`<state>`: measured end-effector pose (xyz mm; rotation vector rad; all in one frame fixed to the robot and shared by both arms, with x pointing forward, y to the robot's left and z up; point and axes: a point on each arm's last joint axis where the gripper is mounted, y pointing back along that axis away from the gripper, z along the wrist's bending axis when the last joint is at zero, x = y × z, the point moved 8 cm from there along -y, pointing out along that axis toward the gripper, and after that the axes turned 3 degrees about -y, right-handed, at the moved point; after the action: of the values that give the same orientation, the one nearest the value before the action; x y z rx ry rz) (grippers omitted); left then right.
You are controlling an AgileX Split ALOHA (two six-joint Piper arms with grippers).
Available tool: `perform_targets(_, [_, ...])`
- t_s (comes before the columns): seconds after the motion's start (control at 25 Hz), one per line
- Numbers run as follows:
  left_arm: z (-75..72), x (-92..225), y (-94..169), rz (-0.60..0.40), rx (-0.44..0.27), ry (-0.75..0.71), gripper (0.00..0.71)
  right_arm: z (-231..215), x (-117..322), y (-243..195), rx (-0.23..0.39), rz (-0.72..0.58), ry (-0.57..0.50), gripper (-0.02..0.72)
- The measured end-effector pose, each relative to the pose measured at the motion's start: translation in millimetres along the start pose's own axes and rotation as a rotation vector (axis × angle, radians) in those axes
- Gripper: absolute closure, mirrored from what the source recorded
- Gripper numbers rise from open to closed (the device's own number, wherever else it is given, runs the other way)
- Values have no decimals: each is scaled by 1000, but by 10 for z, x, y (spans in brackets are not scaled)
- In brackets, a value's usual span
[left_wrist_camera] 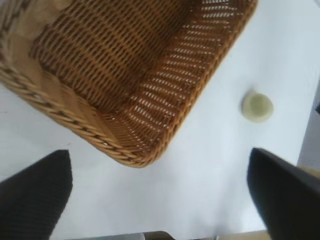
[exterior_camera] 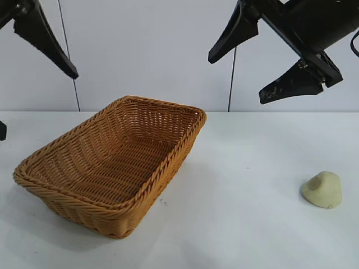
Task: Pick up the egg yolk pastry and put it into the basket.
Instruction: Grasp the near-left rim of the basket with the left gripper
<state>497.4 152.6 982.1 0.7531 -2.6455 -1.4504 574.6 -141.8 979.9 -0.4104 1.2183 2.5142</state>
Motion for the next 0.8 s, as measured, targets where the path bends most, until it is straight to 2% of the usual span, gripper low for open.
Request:
perform_targets(0.2, [88, 43, -31, -66, -119, 143, 32, 0, 0, 0, 0, 0, 0, 8])
perform_targets(0.4, [140, -14, -24, -124, -143, 320, 32, 0, 0, 0, 0, 0, 0, 8])
perform_targets(0.56, [188, 20, -143, -107, -155, 425, 32, 0, 0, 0, 0, 0, 0, 8])
perform_targets(0.8, [431, 161, -480, -56, -223, 521, 32, 1, 3, 0, -1, 2, 0, 8])
